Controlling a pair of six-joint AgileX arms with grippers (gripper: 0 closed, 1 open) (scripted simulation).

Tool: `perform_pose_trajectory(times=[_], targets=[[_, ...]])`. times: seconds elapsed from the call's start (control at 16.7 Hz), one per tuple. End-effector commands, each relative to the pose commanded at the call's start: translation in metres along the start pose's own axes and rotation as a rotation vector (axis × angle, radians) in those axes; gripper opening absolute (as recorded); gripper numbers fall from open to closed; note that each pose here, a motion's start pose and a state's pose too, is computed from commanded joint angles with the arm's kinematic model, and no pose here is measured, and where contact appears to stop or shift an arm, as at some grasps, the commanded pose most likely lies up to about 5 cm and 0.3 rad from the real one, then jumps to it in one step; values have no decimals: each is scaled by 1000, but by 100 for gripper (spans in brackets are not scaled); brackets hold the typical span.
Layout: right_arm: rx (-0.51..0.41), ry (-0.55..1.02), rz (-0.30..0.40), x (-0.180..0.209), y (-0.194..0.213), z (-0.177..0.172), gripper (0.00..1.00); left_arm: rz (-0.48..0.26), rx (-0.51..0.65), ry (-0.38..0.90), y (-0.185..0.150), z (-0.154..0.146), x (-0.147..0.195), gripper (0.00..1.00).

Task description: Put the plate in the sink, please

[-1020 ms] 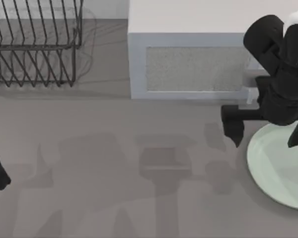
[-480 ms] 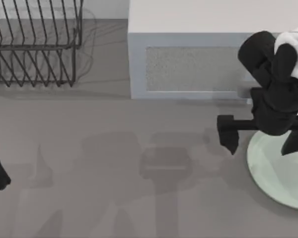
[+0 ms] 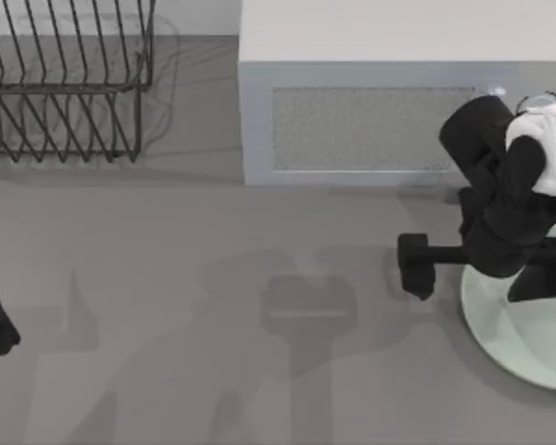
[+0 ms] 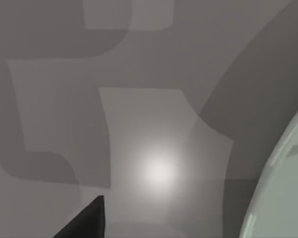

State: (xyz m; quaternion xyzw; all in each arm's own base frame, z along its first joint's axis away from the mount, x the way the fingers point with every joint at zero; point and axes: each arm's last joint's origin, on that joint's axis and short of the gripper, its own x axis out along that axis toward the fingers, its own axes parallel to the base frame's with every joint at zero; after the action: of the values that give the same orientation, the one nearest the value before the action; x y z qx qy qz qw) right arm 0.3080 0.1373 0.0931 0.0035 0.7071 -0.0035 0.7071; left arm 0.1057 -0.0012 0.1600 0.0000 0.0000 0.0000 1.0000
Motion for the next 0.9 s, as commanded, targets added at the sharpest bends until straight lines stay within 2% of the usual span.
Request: perform_pose_trajectory(times=[0.12,0.9], targets=[[0,0,0,0,0,0,100,0,0,0,0,0,0,100],[0,0,0,0,0,0,2,0,0,0,0,0,0,100]])
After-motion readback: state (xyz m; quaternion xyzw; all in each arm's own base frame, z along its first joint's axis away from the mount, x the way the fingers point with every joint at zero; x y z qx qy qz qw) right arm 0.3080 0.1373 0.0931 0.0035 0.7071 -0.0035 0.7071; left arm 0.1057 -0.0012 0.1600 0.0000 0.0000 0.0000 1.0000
